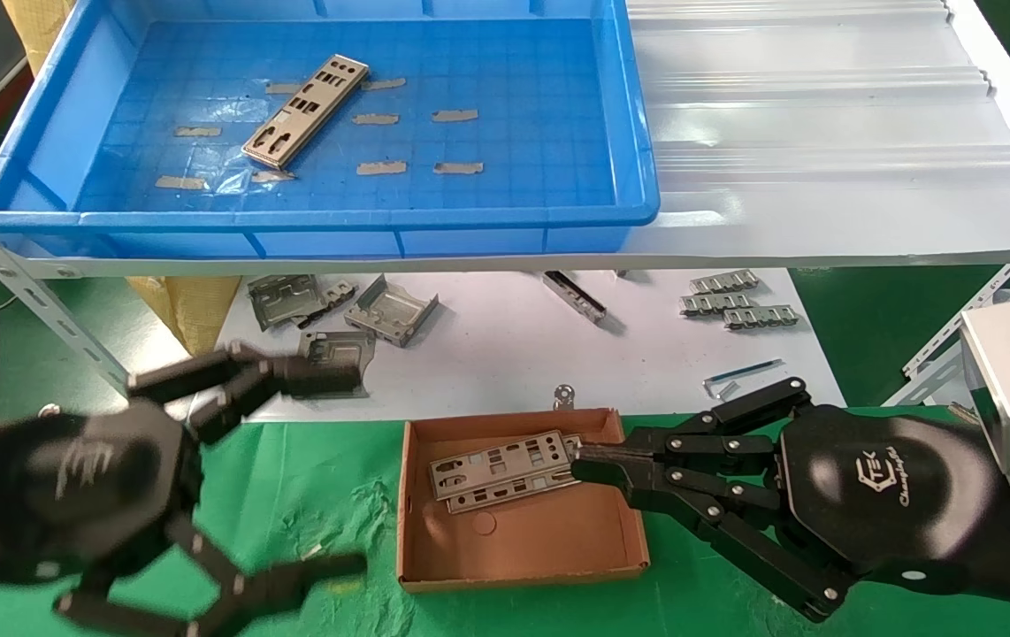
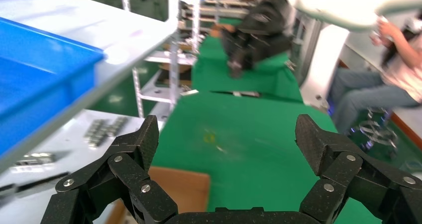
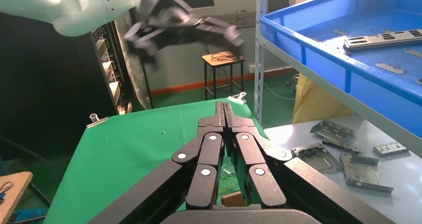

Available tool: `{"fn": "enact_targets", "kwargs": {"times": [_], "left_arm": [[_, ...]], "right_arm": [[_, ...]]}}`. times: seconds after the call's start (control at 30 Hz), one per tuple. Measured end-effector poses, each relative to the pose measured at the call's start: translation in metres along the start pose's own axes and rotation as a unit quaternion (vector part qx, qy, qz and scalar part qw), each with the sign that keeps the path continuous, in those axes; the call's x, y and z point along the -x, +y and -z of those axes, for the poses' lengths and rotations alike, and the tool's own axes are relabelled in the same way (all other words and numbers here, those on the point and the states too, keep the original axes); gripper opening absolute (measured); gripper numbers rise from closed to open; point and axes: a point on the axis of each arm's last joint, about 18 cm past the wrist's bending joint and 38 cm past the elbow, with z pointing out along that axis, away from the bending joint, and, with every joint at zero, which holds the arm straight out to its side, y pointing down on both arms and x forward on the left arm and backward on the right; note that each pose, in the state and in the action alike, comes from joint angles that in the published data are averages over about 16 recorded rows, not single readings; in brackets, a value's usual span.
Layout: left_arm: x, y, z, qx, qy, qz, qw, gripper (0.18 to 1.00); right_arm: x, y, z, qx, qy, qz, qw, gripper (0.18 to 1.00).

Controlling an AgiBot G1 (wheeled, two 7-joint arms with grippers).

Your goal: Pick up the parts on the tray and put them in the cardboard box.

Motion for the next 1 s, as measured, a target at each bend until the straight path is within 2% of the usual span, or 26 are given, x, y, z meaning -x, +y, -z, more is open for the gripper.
{"fn": "enact_targets", "kwargs": {"times": [0.17, 0.5, 0.73, 1.0], "left_arm": [[0.036, -0.014, -0.009, 0.001, -0.030, -0.013, 0.9995, 1.001], [0.138, -0.040, -0.035, 0.019, -0.127, -0.024, 0.9915, 1.001], [0.196, -0.042, -0.048, 0.046, -0.216, -0.015, 0.9751, 1.001], [0.235, -0.037, -0.056, 0.077, -0.297, -0.008, 0.9518, 1.001]], "right_arm": [[0.000, 0.000, 0.000, 0.000, 0.000, 0.000, 1.000, 0.199], [0.000, 0.000, 0.000, 0.000, 0.000, 0.000, 1.000, 0.191], [0.000, 0.000, 0.000, 0.000, 0.000, 0.000, 1.000, 0.191], [0.000, 0.000, 0.000, 0.000, 0.000, 0.000, 1.000, 0.192]]}}
